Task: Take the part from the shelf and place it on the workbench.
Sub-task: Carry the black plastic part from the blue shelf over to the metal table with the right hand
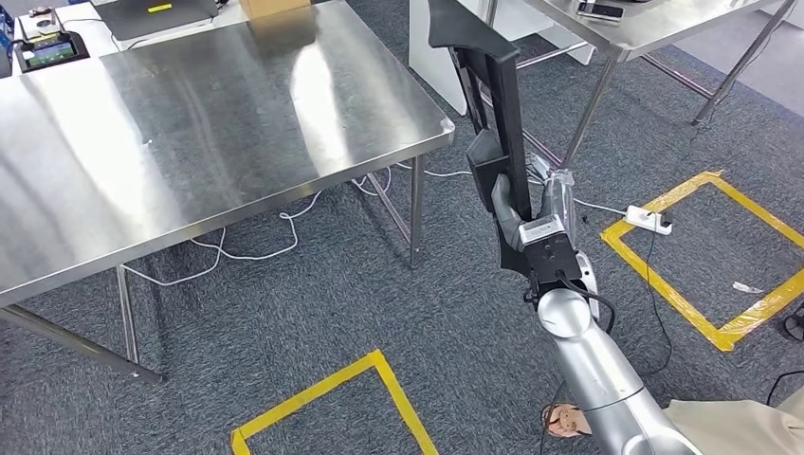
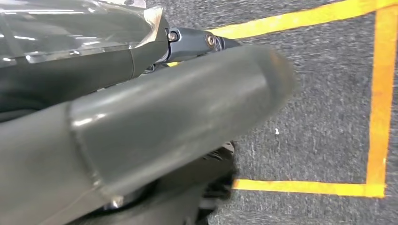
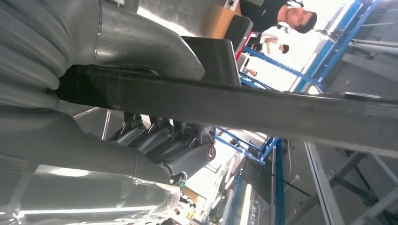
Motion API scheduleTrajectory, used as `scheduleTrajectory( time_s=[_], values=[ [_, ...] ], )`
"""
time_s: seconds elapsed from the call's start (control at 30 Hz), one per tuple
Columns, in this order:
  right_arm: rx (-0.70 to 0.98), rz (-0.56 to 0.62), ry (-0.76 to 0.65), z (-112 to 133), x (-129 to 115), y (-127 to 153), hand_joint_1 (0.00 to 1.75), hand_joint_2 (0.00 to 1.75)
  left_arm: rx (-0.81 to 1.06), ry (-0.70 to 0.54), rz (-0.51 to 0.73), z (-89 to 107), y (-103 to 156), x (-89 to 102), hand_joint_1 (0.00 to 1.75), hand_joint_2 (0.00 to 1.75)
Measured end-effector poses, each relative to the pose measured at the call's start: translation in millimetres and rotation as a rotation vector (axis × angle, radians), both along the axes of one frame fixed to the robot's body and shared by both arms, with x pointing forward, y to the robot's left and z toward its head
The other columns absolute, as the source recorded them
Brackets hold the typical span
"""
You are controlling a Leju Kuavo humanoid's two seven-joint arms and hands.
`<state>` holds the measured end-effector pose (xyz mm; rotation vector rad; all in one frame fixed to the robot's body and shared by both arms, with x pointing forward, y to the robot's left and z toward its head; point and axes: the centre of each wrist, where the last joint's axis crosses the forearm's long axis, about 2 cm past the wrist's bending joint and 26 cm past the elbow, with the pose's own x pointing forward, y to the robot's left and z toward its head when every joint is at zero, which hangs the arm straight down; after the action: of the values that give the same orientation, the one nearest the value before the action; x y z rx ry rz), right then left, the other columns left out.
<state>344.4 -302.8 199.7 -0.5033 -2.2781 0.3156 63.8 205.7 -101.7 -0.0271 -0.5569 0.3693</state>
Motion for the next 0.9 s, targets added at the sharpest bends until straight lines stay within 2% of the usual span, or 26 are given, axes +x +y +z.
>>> scheduleTrajectory(
  time_s=[0.2, 0.53, 0.9],
  values=[
    [0.004, -0.009, 0.012, -5, -5, 5, 1.75, 1.75, 0.003, 0.002, 0.003, -0.2, 1, -0.4, 0.00, 0.00],
    [0.019, -0.013, 0.001, 1, -7, 9, 1.75, 1.75, 0.008, -0.010, 0.004, 0.5, 3, 5.7, 0.00, 0.00],
    [0.019, -0.005, 0.008, -6, -14, 15, 1.75, 1.75, 0.011, 0.001, -0.007, -2.0, 10, -3.2, 0.00, 0.00]
  ],
)
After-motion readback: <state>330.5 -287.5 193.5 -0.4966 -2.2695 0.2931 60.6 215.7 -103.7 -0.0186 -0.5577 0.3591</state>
